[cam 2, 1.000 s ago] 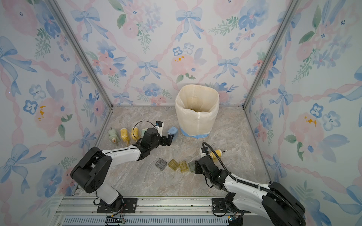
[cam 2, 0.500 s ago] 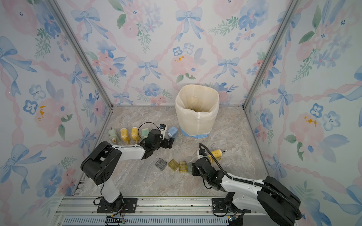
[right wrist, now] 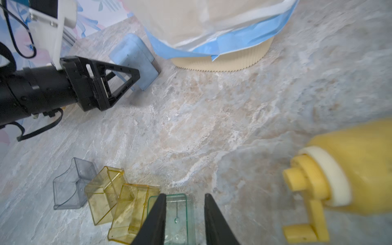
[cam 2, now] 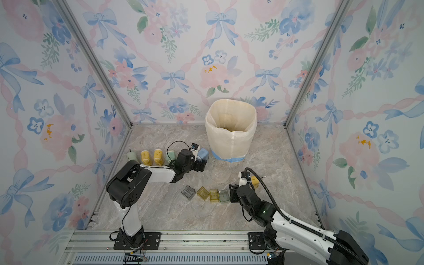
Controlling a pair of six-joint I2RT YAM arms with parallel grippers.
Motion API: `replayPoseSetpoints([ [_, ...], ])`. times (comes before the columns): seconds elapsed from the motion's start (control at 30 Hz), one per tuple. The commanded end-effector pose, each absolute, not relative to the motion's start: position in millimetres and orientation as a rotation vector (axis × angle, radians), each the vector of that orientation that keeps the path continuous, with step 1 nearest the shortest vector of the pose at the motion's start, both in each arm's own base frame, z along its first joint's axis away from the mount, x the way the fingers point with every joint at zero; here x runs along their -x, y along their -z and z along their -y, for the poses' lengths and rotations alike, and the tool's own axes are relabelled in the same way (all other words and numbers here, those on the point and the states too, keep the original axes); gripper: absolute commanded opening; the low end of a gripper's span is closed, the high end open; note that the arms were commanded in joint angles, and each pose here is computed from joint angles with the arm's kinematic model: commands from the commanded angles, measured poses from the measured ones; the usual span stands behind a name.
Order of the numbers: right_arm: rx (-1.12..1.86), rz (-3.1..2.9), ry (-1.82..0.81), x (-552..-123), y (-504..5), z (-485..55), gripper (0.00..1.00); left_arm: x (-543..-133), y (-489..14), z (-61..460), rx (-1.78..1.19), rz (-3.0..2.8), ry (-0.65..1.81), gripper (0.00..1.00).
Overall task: Take out the pencil sharpener tray and clean the shavings
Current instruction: Place the container at the center of the board, then pick up the pencil sharpener from the center of the board.
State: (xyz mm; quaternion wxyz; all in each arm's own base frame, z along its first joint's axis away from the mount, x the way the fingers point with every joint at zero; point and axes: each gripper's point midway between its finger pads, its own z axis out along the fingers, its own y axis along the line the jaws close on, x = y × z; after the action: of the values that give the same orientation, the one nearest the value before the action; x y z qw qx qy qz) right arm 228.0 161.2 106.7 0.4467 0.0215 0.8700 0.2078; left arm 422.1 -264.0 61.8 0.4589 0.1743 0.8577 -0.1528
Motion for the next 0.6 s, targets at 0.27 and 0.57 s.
replayPoseSetpoints([
  [0.27,-0.129,-2.152,-0.399,-224,-110,-118,0.38,-438,-61,273,-0.448,-2.061,0.469,0.89],
  [0.57,-0.148,-2.158,-0.401,-225,-108,-112,0.52,-444,-54,282,-0.459,-2.061,0.508,0.81],
])
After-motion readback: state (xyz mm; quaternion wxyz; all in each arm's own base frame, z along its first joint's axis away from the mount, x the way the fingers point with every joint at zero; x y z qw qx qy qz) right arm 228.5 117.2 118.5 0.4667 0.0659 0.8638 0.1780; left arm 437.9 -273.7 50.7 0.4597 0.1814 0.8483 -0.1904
